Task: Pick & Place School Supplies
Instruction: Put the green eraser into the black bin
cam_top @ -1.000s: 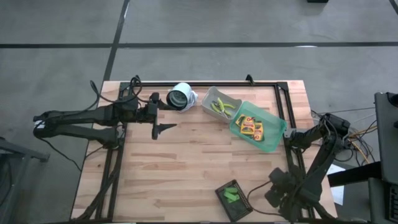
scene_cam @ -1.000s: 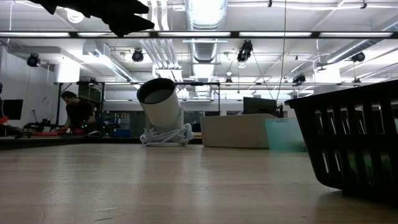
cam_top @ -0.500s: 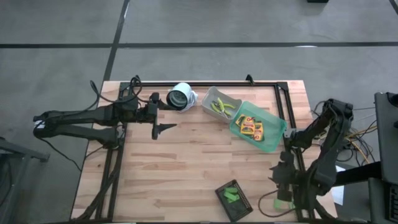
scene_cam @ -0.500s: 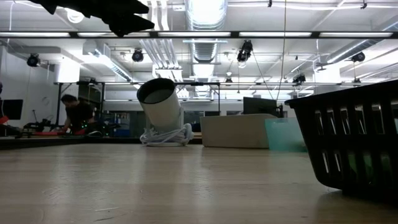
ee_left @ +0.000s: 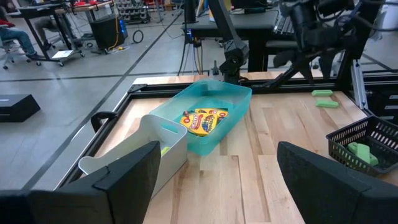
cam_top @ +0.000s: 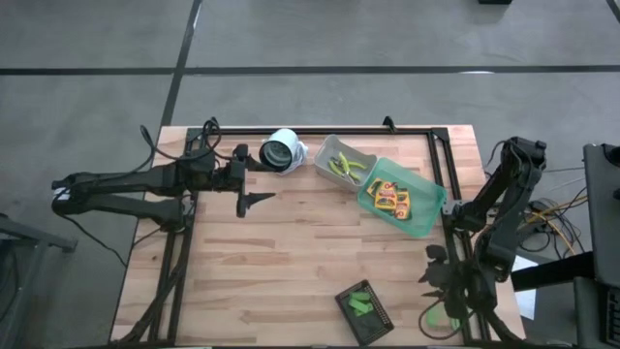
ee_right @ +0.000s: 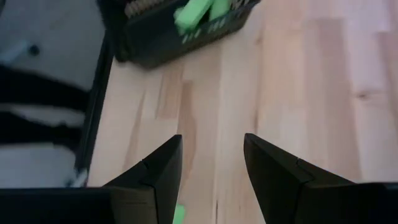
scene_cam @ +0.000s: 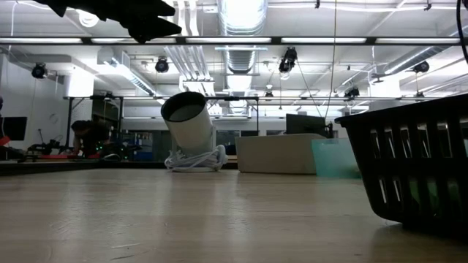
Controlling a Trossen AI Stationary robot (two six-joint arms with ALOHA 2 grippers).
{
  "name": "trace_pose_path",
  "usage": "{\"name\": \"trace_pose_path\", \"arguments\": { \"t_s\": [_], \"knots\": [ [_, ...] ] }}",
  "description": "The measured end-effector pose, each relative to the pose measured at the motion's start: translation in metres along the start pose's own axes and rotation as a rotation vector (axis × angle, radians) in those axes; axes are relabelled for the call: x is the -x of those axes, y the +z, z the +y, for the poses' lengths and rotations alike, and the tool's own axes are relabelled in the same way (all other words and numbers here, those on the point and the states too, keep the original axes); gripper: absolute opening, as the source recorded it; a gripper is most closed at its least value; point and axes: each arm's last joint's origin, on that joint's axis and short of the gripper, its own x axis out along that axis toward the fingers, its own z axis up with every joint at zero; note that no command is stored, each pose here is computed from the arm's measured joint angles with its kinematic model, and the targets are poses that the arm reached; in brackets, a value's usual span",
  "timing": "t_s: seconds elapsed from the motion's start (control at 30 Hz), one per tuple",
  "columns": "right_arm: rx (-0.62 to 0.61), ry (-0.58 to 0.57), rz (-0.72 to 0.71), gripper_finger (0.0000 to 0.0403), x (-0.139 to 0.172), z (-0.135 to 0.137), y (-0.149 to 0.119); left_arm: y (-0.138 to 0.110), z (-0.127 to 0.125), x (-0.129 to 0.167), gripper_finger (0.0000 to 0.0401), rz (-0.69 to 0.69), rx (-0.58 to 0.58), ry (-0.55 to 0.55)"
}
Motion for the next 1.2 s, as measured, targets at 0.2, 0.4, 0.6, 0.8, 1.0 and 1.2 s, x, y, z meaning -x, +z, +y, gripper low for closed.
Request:
{"name": "trace_pose_path", "arguments": {
  "t_s": [0.2, 0.4, 0.6, 0.8, 1.0, 1.2],
  "knots": [
    [0.139, 0.079, 0.065, 0.0166, -0.012, -0.001, -0.012, 0.0, 0.0, 0.0, 0.0328, 0.0, 0.0, 0.0],
    [0.282, 0.197, 0.185, 0.0166, -0.01, 0.004, -0.016, 0.0, 0.0, 0.0, 0.0328, 0.0, 0.0, 0.0],
    [0.303, 0.191, 0.249, 0.0166, -0.014, -0.002, -0.022, 0.0, 0.0, 0.0, 0.0328, 0.0, 0.0, 0.0],
    [0.324, 0.262, 0.197, 0.0169, -0.027, -0.002, -0.029, 0.0, 0.0, 0.0, 0.0328, 0.0, 0.0, 0.0],
    [0.348, 0.29, 0.203, 0.0175, -0.04, -0.003, -0.039, 0.0, 0.0, 0.0, 0.0328, 0.0, 0.0, 0.0],
    [0.355, 0.279, 0.234, 0.0176, -0.046, -0.004, -0.043, 0.0, 0.0, 0.0, 0.0328, 0.0, 0.0, 0.0]
  ]
}}
